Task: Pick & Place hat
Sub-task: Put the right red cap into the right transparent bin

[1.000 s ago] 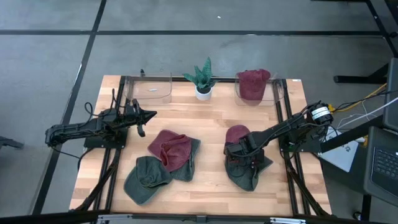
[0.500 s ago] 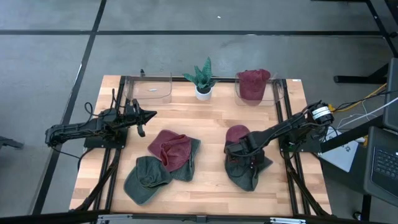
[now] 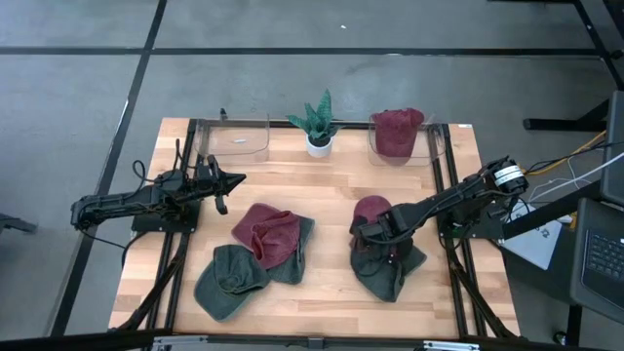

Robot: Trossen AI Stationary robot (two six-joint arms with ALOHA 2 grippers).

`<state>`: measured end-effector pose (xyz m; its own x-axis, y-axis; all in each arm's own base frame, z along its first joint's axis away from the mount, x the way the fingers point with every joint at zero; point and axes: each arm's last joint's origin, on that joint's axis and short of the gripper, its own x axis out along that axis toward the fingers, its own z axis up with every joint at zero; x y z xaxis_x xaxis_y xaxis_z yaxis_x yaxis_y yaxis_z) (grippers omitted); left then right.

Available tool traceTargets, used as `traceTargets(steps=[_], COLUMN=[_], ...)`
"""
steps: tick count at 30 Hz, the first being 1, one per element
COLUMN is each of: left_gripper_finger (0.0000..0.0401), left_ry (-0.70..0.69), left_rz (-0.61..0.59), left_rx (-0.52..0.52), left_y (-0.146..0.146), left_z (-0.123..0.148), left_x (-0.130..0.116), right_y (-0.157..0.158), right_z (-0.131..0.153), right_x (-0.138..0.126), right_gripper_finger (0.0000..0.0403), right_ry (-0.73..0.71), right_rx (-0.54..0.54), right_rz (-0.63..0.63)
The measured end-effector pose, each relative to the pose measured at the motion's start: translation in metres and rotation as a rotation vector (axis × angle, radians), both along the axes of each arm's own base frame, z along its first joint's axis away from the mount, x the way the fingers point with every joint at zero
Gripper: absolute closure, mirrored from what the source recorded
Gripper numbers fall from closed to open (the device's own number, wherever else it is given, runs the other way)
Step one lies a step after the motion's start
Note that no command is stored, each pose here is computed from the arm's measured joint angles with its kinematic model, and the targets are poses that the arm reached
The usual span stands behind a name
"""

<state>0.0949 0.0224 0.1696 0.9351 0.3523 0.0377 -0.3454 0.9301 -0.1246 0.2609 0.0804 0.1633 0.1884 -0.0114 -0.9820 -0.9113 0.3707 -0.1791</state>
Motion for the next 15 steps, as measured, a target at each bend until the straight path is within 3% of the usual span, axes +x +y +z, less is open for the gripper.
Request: traceTargets(steps=[15], left_gripper_finger=[0.0397], left_ry=[0.000], left_rz=[0.000], left_rx=[0.000], left_y=[0.000], left_z=[0.000], left_x=[0.000], right_y=[0.005], right_z=[0.030], right_x=[0.022], right_gripper_finger=[0.0394], right_ry=[-0.115], right_rx=[0.113], right_rz=[-0.245])
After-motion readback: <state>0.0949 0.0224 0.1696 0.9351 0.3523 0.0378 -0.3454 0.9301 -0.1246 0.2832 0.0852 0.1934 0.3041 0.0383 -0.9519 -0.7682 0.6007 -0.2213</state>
